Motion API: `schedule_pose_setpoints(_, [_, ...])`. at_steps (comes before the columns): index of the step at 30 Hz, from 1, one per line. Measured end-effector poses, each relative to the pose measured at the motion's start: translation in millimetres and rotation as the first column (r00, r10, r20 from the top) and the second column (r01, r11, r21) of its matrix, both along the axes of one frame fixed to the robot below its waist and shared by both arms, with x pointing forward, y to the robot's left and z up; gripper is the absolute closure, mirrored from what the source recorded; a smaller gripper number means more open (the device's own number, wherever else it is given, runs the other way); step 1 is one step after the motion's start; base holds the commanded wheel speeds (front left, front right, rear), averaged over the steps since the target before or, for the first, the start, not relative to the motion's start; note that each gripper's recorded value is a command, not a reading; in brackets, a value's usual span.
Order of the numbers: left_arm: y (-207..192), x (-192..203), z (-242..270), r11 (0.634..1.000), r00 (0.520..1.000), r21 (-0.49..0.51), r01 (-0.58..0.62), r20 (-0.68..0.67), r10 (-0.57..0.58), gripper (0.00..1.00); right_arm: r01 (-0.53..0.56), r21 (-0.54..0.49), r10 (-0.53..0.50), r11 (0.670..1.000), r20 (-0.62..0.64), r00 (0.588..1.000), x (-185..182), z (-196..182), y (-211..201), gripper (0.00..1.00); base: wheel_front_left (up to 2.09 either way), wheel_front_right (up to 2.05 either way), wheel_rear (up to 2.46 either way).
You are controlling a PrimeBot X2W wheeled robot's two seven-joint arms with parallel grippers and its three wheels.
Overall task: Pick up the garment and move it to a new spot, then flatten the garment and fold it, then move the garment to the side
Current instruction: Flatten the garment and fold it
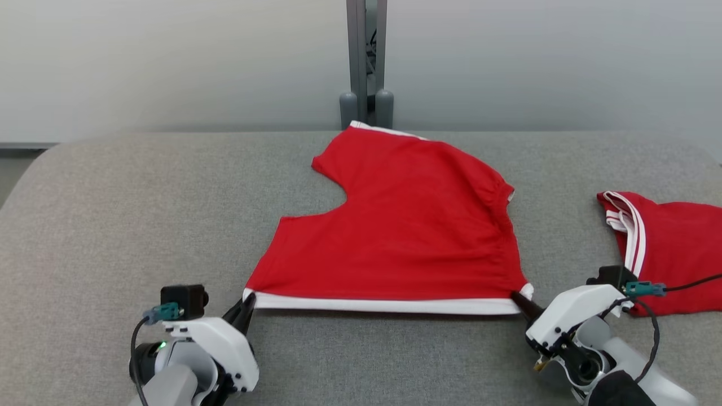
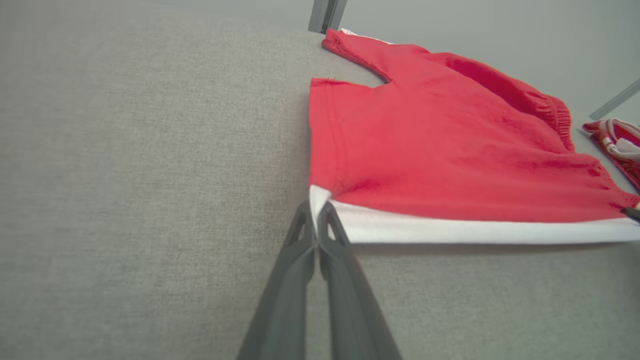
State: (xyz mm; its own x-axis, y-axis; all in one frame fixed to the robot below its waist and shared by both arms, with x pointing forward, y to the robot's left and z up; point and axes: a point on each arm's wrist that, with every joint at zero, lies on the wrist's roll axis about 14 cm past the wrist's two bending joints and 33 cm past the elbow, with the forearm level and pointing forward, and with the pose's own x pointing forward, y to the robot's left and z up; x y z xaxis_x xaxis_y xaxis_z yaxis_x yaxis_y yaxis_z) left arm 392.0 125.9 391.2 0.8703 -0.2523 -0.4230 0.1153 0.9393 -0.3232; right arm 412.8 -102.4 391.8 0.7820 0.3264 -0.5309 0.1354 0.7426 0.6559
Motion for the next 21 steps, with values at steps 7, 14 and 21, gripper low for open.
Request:
schedule_pose_setpoints(7, [19,-21,-5,0.996,0.999,0.081,0.046,-0.016,-0.045,1.0,-0.089,0.049,0.092,0.995,-0.055,0.994,-21,-1,17,1.0,0.0,0.0,0.0])
schedule_pose_setpoints(14, [33,-48,-18,0.988,0.991,0.114,0.104,-0.101,-0.092,1.0,-0.224,0.052,0.229,0.973,-0.126,0.965,-47,-10,25,1.0,0.0,0.0,0.0])
schedule_pose_setpoints(21, [37,-80,-30,0.974,0.954,0.102,0.202,-0.244,-0.173,1.0,-0.388,0.073,0.394,0.919,-0.225,0.891,-88,-23,25,1.0,0.0,0.0,0.0])
